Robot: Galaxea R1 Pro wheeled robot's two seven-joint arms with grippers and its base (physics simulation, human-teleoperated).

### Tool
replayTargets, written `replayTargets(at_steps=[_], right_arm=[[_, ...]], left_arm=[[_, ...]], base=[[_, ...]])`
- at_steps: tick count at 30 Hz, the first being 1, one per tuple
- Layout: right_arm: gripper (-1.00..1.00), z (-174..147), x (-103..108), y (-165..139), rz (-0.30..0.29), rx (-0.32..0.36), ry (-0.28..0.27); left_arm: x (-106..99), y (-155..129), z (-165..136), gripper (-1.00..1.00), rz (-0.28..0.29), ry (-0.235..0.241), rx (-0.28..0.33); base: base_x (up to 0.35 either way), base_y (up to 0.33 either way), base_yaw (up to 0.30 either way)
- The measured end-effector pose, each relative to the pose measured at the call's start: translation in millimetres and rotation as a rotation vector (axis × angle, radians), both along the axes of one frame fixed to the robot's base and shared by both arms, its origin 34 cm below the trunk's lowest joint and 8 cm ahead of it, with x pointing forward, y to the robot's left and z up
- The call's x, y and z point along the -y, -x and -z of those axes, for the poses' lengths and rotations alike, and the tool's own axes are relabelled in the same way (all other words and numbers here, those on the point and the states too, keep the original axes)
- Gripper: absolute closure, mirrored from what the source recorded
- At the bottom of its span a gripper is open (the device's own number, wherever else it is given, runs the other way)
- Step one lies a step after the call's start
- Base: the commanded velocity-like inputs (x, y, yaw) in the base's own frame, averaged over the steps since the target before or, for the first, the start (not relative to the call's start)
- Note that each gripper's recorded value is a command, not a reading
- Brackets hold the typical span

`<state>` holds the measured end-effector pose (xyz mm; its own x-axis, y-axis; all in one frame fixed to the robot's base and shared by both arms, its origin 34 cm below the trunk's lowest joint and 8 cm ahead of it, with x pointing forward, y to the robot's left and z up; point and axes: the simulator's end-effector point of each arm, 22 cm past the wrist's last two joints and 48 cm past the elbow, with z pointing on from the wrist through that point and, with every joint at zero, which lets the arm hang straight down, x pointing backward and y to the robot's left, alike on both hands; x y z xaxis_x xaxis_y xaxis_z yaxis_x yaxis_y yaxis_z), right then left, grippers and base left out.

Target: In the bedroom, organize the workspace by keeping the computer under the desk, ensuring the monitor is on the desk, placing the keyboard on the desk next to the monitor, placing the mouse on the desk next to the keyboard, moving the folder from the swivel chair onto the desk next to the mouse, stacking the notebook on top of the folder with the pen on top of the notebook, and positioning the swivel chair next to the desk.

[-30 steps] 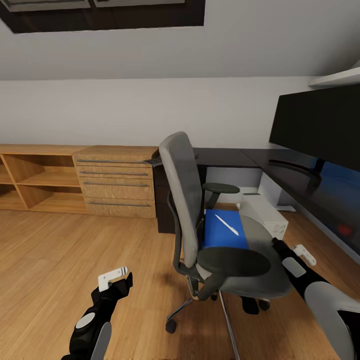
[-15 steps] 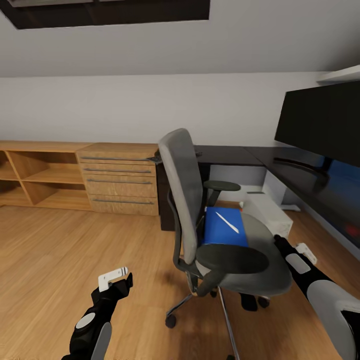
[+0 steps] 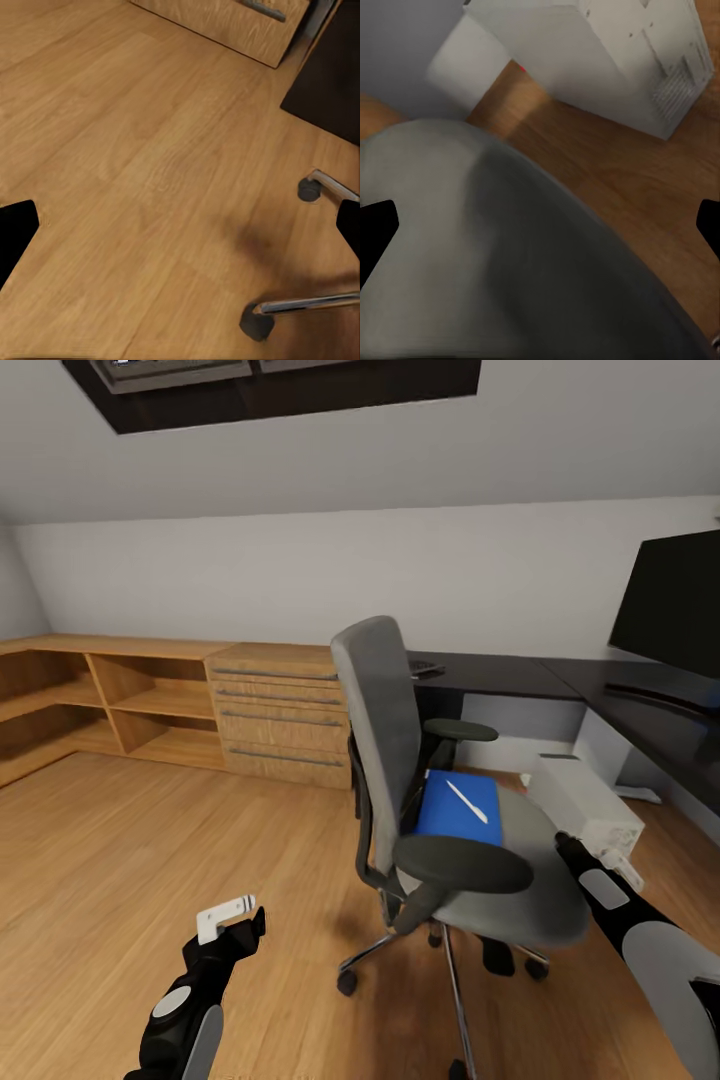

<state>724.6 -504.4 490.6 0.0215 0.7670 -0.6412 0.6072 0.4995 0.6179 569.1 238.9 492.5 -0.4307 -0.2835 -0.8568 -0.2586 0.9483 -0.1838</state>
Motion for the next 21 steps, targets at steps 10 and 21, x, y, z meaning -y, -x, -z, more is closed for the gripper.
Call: replayTargets(at_steps=[10,21], right_arm=[[-1.0,0.7,15.8,6.7,0.016,-0.011,0.014],[-1.0,-1.8,-27.3,2.2,-0.018,0.003,-0.039]], left_arm=[[0.7,0.1,0.4,-1.0,0.001,-0.001,-0.001],[10.2,-0.9,-19.1,-1.0,0.021,-0.003,0.037]], base=[[0.0,0.0,0.252],[0.0,0.0,0.024]])
